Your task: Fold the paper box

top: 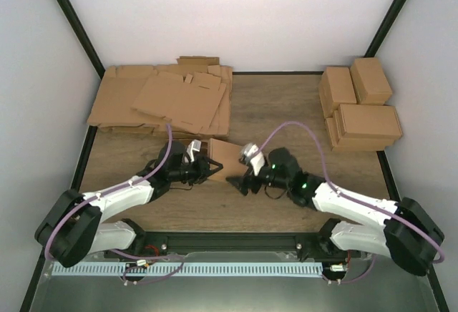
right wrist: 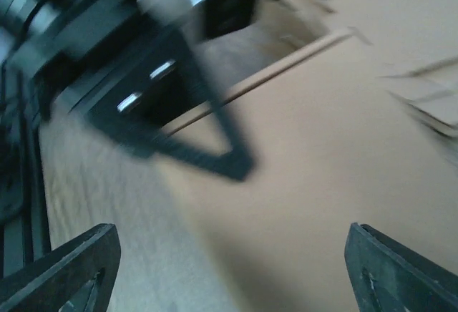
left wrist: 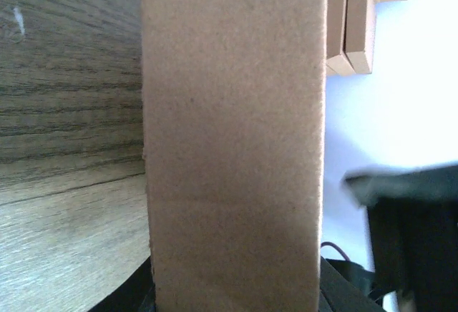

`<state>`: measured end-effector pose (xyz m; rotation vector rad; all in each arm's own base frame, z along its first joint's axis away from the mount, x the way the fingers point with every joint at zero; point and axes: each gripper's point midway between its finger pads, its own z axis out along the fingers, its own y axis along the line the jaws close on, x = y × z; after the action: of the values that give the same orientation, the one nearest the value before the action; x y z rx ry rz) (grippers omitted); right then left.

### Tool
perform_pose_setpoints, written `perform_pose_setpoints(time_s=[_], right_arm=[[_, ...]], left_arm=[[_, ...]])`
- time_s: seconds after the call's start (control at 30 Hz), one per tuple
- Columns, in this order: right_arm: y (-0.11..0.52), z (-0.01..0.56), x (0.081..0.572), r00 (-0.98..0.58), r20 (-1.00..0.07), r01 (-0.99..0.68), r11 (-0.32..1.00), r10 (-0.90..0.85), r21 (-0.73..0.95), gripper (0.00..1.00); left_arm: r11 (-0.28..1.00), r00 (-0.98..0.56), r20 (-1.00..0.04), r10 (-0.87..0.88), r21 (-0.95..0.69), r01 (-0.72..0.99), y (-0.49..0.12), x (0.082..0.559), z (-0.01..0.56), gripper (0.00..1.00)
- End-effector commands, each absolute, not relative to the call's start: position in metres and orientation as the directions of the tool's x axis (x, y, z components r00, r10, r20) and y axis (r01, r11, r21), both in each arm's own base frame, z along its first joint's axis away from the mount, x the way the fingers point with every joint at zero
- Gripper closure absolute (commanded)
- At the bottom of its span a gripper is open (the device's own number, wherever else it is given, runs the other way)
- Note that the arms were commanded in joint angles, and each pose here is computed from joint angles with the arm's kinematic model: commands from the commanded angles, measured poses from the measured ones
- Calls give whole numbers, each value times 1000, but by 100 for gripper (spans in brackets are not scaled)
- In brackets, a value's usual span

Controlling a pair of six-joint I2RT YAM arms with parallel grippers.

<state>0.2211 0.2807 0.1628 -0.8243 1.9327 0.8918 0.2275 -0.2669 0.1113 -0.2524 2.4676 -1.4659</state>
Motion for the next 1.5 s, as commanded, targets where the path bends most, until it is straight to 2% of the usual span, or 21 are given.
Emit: perform_pose_setpoints(time_s=[0.0,0.23,0.33,0.43,0.6,0.73,1.03,1.2,1.3,1.4,1.47], right_arm=[[305,161,198,-11,-918,-884,433,-397,-177,11],[335,133,206,230,-731,-729,384,-642,-566,13],[338,130,219,226,-686,-644,422,-692,-638,13],[342,132,227,210,-688,-602,462,-695,-651,13],[350,134,226,249,-660,-545,461,-709,-700,17],[354,128,225,270,-590,-482,424,-761,-767,28],[351,132,223,292,-561,-456,403,-775,-793,57],[351,136,221,327,-543,-449,379,-773,-809,62],[352,133,220,333,-532,-453,363,-778,-814,59],[351,135,220,334,-547,-451,379,-768,-808,39],[348,143,218,326,-580,-465,407,-747,-786,33]], left_arm=[[455,-947,-113,-301,-890,-39,-267,230,128,73],[427,-942,-59,-331,-899,-94,-263,225,131,73],[418,-937,-52,-345,-903,-104,-261,223,136,73],[409,-934,-41,-356,-905,-116,-258,221,138,73],[388,-932,-10,-362,-911,-140,-256,215,136,73],[378,-931,0,-364,-914,-148,-255,213,135,73],[381,-929,8,-370,-911,-159,-255,213,134,71],[384,-924,1,-383,-910,-160,-253,214,135,71],[385,-923,-4,-386,-909,-158,-252,214,135,71],[389,-921,-5,-389,-907,-159,-251,215,134,72],[389,-921,-5,-389,-907,-159,-252,215,134,73]])
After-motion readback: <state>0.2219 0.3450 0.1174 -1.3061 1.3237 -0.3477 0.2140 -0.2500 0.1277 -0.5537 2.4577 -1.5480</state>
